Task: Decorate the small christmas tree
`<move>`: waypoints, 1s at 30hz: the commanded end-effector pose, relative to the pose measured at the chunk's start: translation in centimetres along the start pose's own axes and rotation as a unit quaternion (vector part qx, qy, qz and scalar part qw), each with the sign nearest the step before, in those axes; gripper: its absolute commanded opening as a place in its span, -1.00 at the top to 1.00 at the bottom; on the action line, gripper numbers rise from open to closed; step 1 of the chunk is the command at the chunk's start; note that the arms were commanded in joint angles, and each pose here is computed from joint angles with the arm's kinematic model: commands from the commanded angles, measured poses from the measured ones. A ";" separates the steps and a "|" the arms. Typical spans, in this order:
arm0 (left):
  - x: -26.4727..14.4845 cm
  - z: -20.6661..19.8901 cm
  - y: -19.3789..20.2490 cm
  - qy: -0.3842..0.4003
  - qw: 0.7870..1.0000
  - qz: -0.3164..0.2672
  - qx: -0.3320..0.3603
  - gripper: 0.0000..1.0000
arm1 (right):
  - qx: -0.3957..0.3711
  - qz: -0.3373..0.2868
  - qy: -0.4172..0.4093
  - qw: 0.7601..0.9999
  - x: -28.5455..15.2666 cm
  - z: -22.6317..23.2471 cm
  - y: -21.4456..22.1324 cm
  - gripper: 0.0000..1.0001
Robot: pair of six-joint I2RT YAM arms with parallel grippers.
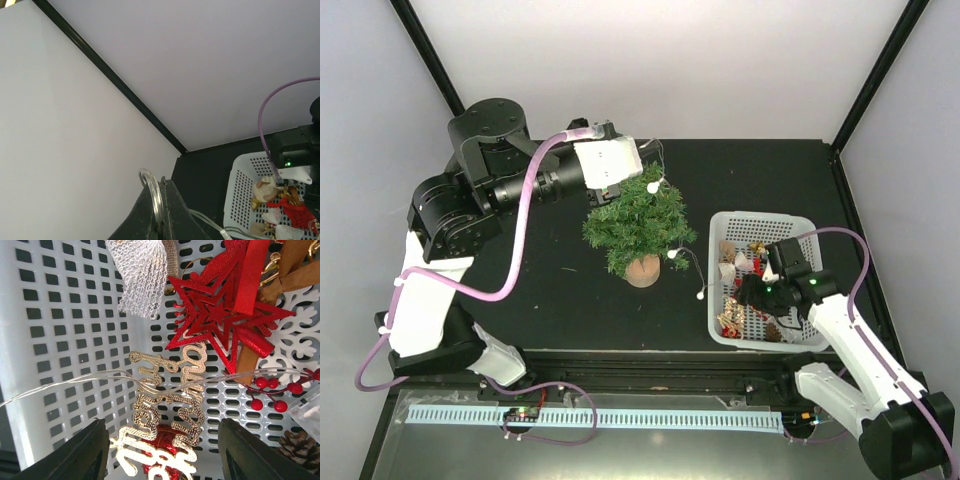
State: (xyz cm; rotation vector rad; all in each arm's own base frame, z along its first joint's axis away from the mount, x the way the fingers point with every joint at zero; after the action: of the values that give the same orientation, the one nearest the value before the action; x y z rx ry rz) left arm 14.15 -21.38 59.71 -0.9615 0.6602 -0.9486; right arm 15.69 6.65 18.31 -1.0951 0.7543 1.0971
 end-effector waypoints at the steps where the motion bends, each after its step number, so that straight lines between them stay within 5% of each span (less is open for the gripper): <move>1: -1.1 -0.1 -0.8 -0.001 1.000 -0.019 -0.005 0.97 | -0.012 -0.021 0.013 1.000 0.1 0.5 -1.0 -0.22; 30: -2.2 -0.2 -1.0 0.002 1.000 -0.026 -0.004 0.96 | -0.049 -0.030 0.063 0.996 4.2 2.5 -1.4 -0.15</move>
State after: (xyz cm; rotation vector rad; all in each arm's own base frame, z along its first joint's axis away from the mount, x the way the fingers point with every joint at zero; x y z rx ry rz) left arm 12.66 -19.78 60.49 -0.9764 0.6506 -0.9933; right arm 18.55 10.35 16.25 -1.2642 0.7600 1.0629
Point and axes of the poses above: each gripper's point midway between its finger pads, its own x axis out along the fingers, its own z axis along the line the jaws close on, y = z × x, the point moved 9 cm from there along -x, back along the fingers, and after that the axes turned 11 degrees about -x, right-handed, at the moved point
